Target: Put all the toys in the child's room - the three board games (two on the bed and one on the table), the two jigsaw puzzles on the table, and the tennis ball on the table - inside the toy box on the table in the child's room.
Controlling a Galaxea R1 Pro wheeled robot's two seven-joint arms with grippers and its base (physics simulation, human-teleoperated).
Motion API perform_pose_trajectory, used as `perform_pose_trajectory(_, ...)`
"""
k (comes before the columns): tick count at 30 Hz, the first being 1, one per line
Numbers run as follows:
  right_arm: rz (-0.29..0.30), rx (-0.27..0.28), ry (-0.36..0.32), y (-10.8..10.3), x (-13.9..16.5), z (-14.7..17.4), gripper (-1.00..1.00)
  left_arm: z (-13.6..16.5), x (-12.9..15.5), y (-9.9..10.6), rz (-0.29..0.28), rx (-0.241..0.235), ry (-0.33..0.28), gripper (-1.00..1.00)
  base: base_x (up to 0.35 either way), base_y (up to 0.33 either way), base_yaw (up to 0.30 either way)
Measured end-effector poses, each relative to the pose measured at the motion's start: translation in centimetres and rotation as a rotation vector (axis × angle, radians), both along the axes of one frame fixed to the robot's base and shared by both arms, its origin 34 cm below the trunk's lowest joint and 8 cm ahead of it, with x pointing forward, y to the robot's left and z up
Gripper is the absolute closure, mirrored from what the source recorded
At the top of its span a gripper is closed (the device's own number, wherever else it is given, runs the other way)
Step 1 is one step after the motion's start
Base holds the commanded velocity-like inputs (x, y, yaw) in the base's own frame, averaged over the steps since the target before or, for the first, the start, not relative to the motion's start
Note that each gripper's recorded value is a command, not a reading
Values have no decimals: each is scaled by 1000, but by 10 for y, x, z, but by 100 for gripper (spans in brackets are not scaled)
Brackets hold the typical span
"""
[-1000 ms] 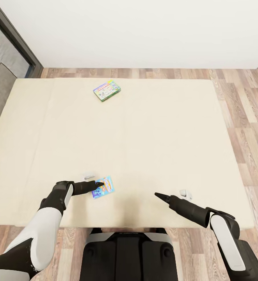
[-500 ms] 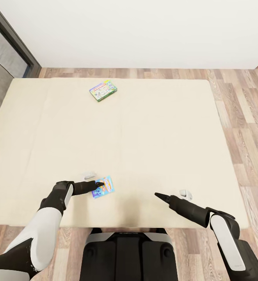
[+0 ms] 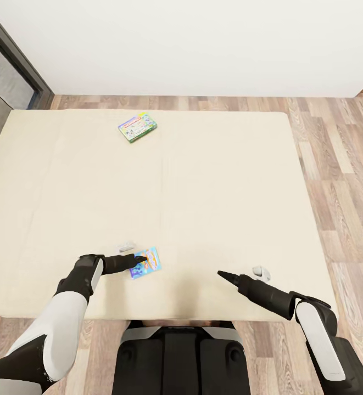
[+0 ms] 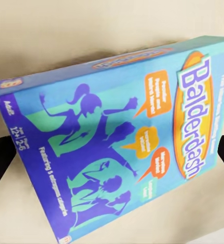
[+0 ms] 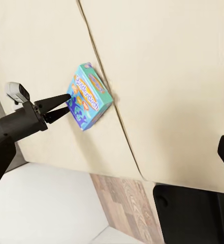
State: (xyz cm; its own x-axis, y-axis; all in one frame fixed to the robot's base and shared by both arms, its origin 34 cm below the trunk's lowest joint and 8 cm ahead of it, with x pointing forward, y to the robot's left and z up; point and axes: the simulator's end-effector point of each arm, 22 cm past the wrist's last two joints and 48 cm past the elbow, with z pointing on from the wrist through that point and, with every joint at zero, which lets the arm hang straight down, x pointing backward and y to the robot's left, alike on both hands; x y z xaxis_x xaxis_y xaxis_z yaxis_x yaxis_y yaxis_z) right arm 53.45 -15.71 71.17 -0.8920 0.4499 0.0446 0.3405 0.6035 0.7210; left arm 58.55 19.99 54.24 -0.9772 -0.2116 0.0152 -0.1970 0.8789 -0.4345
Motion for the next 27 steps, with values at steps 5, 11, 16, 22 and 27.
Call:
perform_pose_trajectory(5, 0, 0, 0, 0, 0, 0, -100, 0, 0, 0, -1, 0, 0, -100, 0, -89, 0)
perform_pose_trajectory(11, 0, 0, 0, 0, 0, 0, -100, 0, 0, 0, -1, 0, 0, -100, 0, -171, 0)
perform_pose_trajectory(16, 0, 0, 0, 0, 0, 0, -100, 0, 0, 0, -3, 0, -1, -100, 0, -221, 0)
perform_pose_trajectory(22, 0, 0, 0, 0, 0, 0, -100, 0, 0, 0, -3, 1, -1, -100, 0, -240, 0)
perform_pose_trajectory(27, 0, 0, 0, 0, 0, 0, -100, 0, 0, 0, -3, 1, -1, -100, 0, -253, 0)
